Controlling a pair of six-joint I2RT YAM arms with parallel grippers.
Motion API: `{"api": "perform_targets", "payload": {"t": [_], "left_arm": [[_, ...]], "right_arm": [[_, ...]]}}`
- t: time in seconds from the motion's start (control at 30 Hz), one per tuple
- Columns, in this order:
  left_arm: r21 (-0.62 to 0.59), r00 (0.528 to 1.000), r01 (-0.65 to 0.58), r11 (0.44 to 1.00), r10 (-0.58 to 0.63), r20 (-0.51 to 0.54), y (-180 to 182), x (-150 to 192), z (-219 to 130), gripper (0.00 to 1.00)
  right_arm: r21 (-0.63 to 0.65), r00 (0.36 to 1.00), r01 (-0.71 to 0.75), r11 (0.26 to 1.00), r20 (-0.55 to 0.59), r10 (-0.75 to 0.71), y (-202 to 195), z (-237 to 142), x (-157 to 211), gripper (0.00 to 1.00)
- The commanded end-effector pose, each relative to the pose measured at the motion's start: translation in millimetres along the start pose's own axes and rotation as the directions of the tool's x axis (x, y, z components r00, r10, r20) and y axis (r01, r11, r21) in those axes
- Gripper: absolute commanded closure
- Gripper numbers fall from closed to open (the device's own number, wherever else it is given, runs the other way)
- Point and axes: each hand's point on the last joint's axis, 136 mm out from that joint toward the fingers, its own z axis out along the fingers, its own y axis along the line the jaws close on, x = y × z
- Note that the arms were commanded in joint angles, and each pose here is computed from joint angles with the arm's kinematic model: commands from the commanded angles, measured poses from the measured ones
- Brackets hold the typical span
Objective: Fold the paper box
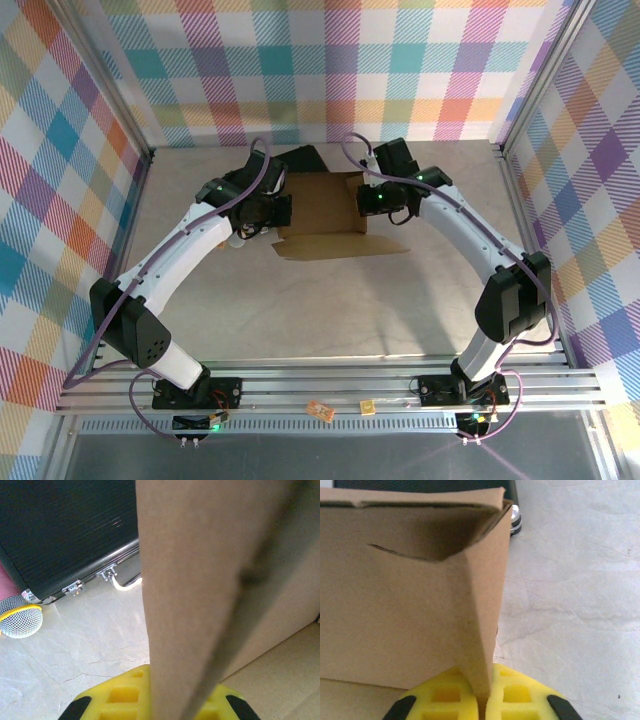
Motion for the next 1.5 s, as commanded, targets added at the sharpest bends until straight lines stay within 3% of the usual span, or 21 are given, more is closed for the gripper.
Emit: {"api": "perform_targets", "payload": {"t": [0.0,0.13,0.27,0.6,1.03,1.13,1.23,1.47], "left_arm": [[0.217,0.995,-0.053,0.975,0.032,0.099,-50,-27,-21,1.00],[0.191,0.995,-0.041,0.981,0.022,0.102,-46,-28,-20,1.00],[0.195,0.994,-0.042,0.980,0.020,0.109,-46,-28,-21,1.00],[0.280,0.989,-0.088,0.956,0.049,0.142,-62,-31,-31,1.00],[0.293,0.988,-0.096,0.951,0.055,0.146,-65,-29,-35,1.00],[0.290,0.988,-0.096,0.952,0.056,0.144,-64,-28,-35,1.00],[0.292,0.988,-0.097,0.952,0.056,0.145,-64,-28,-37,1.00],[0.286,0.987,-0.098,0.953,0.056,0.151,-65,-29,-37,1.00]], "right_arm": [[-0.033,0.998,0.039,0.999,0.045,-0.038,30,1,-10,1.00],[0.130,0.996,0.029,0.991,0.077,-0.039,19,-8,-14,1.00],[0.192,0.993,0.032,0.981,0.105,-0.053,20,-16,-15,1.00],[0.017,0.991,0.050,0.999,0.122,-0.052,39,-17,-25,1.00],[-0.042,0.993,0.041,0.998,0.117,-0.036,34,-10,-39,0.77],[-0.032,0.992,0.037,0.999,0.118,-0.033,30,-6,-41,0.77],[-0.022,0.992,0.037,0.999,0.122,-0.034,27,-5,-44,0.79],[0.097,0.993,-0.007,0.995,0.122,-0.005,7,-5,-46,1.00]]}}
